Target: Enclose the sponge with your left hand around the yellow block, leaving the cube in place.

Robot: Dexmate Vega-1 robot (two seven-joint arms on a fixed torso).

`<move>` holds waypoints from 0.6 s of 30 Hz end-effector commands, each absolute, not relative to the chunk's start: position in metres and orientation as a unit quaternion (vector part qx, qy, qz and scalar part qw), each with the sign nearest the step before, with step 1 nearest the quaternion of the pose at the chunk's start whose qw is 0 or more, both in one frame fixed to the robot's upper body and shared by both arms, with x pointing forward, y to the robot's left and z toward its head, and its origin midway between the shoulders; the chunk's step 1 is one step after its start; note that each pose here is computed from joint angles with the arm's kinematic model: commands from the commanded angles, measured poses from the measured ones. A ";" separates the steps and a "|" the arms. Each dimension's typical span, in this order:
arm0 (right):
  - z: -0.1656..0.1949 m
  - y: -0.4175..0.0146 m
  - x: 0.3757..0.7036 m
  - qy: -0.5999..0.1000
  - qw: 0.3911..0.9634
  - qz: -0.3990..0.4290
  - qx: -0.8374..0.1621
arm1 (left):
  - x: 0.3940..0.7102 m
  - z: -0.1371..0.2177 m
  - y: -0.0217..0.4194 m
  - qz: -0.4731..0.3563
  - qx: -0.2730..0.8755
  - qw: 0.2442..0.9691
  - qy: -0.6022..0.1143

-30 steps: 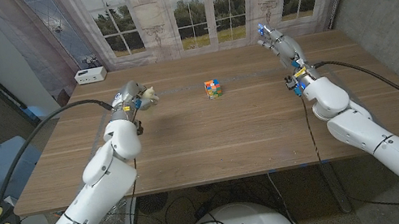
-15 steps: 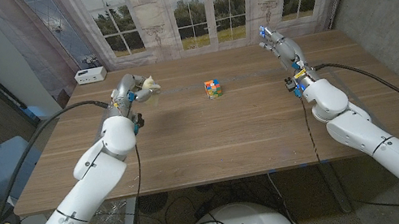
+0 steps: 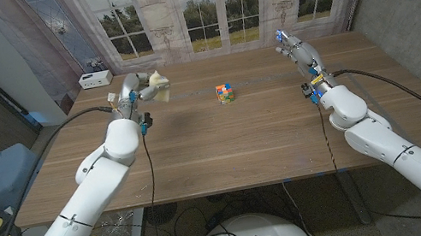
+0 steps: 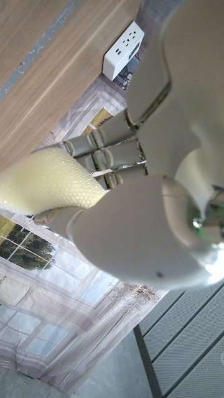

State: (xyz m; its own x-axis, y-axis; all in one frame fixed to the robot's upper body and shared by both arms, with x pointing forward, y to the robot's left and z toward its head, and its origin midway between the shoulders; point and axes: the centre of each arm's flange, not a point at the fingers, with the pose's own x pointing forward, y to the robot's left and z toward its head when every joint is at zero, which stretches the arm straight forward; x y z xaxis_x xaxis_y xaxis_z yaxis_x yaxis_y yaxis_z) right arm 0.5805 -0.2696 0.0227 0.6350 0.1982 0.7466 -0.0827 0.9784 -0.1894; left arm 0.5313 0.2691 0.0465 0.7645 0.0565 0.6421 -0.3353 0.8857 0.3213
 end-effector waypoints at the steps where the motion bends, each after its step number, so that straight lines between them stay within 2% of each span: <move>1: 0.021 -0.271 0.580 -0.418 0.903 0.071 -0.067 | 0.545 0.053 0.270 0.062 0.126 0.929 -0.343; 12: 0.019 -0.270 0.579 -0.416 0.905 0.068 -0.063 | 0.560 0.053 0.270 0.009 0.036 0.941 -0.337; 18: 0.017 -0.270 0.578 -0.415 0.905 0.066 -0.062 | 0.564 0.053 0.270 0.002 0.026 0.943 -0.333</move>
State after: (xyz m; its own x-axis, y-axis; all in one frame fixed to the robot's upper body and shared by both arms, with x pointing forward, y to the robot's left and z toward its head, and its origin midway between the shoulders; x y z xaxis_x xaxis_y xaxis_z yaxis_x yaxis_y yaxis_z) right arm 0.5796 -0.2705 0.0197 0.6433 0.1795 0.7443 -0.0714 0.9819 -0.1752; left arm 0.5542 0.2696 0.0518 0.7711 0.0081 0.6367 -0.1165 0.9848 0.1286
